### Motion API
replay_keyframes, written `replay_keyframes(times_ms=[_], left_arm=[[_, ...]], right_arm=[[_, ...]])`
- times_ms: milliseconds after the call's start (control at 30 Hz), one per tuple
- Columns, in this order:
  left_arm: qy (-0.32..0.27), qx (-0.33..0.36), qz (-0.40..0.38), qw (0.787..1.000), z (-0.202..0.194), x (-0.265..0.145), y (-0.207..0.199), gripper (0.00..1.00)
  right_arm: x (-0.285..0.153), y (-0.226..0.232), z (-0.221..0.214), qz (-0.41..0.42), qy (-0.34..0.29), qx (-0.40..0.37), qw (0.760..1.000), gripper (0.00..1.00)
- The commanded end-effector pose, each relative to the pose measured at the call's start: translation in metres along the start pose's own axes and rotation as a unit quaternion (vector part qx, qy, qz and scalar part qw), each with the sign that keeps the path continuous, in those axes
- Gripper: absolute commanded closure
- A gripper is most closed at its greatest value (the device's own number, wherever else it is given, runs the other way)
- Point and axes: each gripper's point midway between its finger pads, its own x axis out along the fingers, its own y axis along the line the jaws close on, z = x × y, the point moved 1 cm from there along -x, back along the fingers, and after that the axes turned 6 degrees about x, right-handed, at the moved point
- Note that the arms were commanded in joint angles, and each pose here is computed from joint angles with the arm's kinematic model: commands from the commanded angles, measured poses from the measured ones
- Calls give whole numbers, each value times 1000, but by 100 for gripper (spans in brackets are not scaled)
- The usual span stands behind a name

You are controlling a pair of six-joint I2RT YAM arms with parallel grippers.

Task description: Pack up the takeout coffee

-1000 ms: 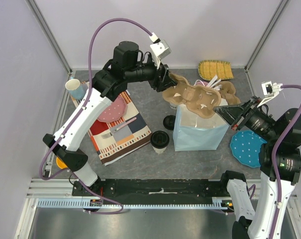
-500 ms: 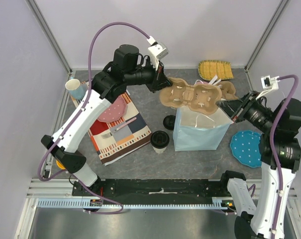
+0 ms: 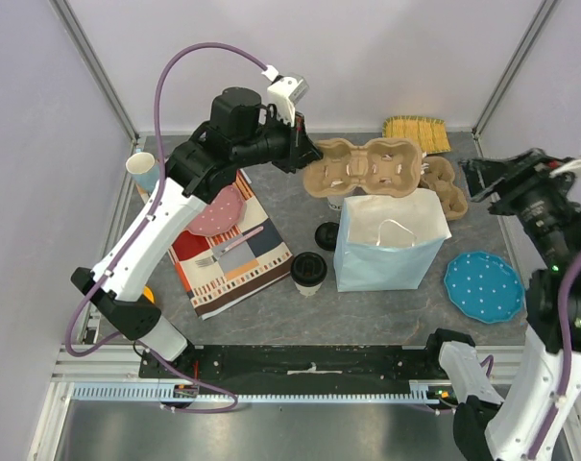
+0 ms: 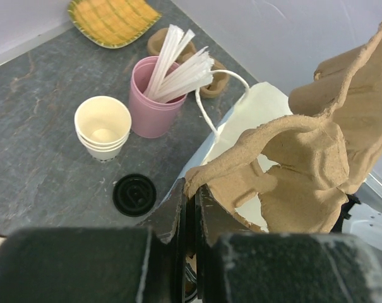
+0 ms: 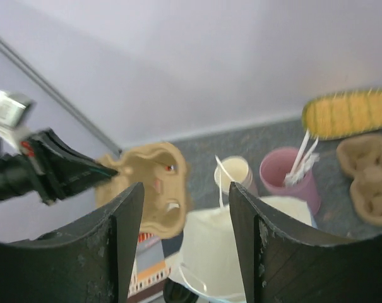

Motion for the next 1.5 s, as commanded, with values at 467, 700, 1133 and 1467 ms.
replay_keyframes(times_ms=[467,700,1133,1467], left_arm=[[-18,2,23,1000,18,17,-45,98],[8,-3,39,999,1,37,-53,98],[22,1,64,998,-5,60,-41,98],[28,4,69,997,-7,64,-39,98]], right_arm=[[7,26,58,13,-35,-14,999,2],[29,-51,20,-118,29,-50,991,2],[39,-149,65,-463,6,-203,863,2],[100,-22,35,-254,7,-242,937,2]])
